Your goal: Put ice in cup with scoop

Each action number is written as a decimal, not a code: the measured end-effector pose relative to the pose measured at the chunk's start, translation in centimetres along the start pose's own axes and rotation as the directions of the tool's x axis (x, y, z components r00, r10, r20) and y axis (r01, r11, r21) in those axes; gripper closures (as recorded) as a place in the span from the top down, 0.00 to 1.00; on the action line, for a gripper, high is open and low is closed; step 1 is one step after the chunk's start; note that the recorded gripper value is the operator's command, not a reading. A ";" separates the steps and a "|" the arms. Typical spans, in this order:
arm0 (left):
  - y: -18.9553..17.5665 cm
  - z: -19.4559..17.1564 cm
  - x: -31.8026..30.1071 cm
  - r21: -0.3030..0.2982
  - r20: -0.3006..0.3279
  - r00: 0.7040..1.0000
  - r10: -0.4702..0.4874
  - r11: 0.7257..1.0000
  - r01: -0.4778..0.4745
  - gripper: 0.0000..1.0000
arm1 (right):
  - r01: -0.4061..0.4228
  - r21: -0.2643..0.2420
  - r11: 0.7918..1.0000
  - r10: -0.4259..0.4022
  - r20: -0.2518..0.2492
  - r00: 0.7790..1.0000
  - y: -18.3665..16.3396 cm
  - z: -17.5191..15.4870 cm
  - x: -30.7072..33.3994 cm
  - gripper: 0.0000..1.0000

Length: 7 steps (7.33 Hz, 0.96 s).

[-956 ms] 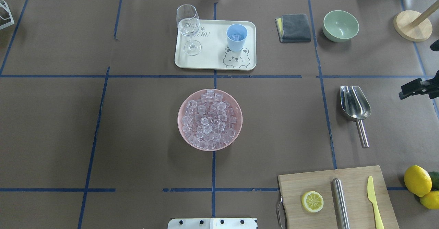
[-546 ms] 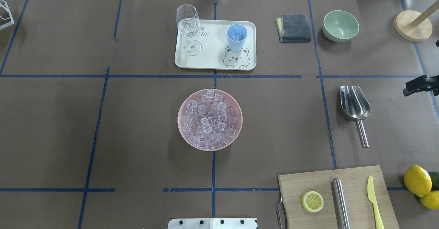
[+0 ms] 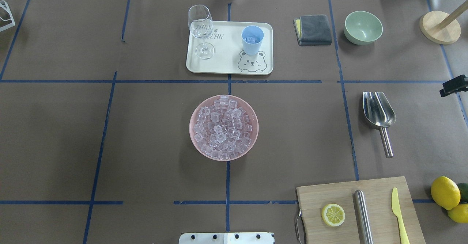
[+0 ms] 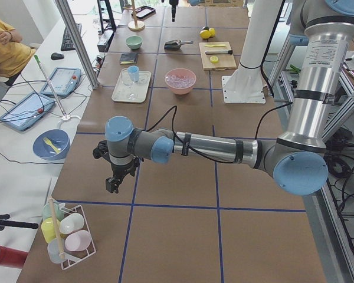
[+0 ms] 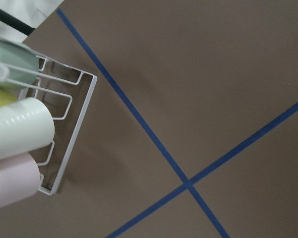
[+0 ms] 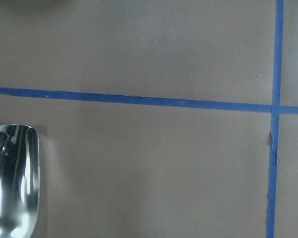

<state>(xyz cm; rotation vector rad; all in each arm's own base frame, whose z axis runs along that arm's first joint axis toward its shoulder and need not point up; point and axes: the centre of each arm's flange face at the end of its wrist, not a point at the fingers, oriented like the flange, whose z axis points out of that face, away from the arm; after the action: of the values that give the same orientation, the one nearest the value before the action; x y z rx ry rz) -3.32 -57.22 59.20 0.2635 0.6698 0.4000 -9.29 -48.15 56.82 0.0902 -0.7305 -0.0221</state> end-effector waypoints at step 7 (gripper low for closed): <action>6.4 0.1 2.0 -0.170 -0.190 0.937 -0.294 0.950 0.263 1.00 | 0.037 -0.047 0.998 -0.033 0.071 0.997 -4.2 -2.6 6.2 1.00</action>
<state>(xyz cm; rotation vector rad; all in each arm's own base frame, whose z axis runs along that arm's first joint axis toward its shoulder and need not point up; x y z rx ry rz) -3.59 -50.65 60.55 -0.0131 0.8727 0.2021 -2.89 -52.43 58.68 0.0558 -0.7977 -0.0766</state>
